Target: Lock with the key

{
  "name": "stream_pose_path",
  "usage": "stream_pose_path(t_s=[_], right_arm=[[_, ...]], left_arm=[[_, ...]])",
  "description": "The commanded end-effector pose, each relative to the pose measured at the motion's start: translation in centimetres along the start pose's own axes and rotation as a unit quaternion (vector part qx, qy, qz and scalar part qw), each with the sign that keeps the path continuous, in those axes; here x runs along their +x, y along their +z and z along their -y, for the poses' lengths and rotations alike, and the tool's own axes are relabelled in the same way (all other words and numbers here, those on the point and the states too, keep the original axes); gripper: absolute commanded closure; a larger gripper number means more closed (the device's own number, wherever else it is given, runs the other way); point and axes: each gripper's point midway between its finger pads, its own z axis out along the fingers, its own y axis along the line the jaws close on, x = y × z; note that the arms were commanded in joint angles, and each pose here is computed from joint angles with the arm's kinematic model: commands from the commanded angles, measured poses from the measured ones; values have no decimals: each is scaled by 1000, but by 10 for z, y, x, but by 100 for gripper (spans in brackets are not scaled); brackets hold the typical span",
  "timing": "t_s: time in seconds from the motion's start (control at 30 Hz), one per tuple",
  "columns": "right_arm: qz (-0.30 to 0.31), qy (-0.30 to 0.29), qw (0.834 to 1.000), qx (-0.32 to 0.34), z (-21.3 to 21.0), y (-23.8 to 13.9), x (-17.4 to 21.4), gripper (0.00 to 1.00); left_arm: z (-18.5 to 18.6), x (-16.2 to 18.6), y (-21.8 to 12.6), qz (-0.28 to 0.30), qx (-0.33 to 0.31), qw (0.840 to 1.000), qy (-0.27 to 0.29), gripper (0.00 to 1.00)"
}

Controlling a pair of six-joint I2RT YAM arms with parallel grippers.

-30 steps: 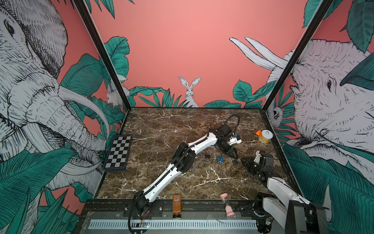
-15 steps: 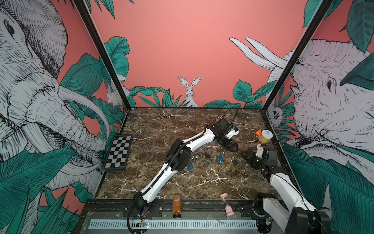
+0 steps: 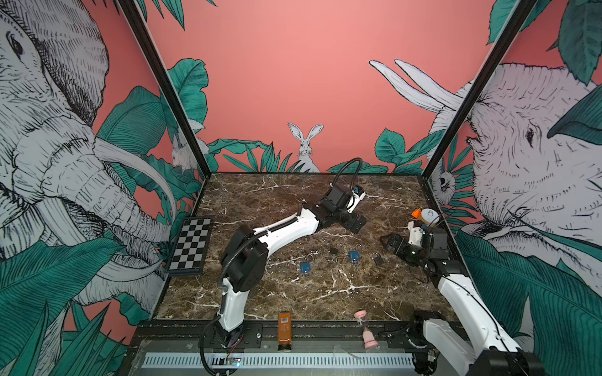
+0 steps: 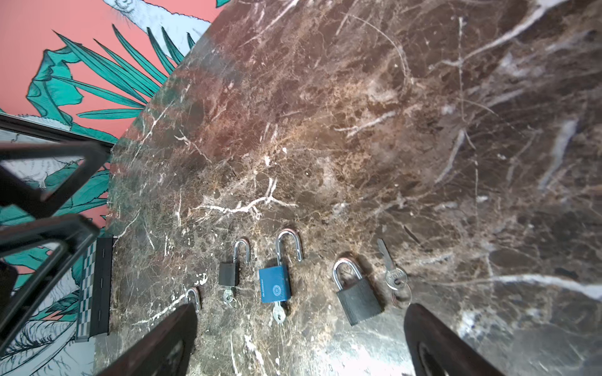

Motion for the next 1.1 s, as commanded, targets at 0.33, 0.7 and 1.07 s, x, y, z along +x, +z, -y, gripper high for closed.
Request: stream_pose_path(t_s=[0.33,0.7,1.07], right_arm=[[-26,-18,999,33,-7,-4,10,3],[-49,-103,989,96,-30,-6,30,20],[-58,-193,963,179,-53,12,32,20]], left_arm=[[-32,40,-67,45,13,992,-118,3],[-72,70,-93,83,64,964,-245,3],[-85,77,-92,94,75,955,-271,3]])
